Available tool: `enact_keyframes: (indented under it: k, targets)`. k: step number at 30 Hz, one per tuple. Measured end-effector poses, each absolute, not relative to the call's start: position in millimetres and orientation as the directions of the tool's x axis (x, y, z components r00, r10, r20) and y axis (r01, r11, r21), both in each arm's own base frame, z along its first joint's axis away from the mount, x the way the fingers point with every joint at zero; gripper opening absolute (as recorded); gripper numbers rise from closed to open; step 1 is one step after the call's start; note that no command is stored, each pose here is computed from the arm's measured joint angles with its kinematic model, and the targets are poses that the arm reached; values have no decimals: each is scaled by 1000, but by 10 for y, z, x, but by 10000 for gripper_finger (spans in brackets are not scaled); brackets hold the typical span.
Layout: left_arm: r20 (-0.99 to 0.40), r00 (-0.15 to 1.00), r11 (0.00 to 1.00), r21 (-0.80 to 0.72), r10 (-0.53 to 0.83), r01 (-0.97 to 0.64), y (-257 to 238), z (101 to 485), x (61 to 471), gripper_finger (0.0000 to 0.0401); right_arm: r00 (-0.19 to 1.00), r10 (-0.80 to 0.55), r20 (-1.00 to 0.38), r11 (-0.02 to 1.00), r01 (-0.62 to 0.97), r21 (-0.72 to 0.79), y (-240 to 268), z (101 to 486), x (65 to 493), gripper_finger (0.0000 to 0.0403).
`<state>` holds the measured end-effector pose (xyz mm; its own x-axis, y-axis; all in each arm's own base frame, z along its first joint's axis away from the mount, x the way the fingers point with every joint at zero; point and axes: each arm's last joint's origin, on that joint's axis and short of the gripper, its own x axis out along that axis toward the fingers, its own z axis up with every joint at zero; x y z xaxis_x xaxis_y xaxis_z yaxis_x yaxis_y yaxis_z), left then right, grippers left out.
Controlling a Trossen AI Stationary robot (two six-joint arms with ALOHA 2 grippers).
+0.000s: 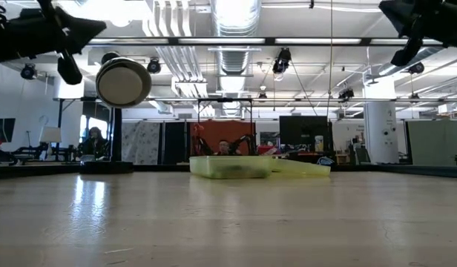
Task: Pick & place school supplies into a supply box
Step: Return to Home Position
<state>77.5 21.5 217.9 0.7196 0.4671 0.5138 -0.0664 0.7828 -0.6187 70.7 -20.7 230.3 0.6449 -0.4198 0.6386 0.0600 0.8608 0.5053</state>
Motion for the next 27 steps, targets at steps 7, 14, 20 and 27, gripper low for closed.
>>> enact_keyframes:
  k: [7, 14, 20, 27]
  targets:
    - [409, 779, 773, -617, 475, -148, 223, 2072, 835, 0, 732, -435, 525, 886, 242, 396, -222, 2190, 795, 9]
    - [187, 861, 776, -551, 473, -306, 230, 1846, 913, 0, 847, -453, 280, 874, 359, 328, -241, 1944, 910, 9]
    - [40, 883, 766, -518, 468, -382, 232, 1709, 945, 0, 883, -458, 102, 856, 408, 316, -247, 1765, 946, 9]
    - [23, 883, 785, -468, 469, -405, 234, 1695, 954, 0, 891, -454, 15, 861, 434, 264, -247, 1682, 961, 9]
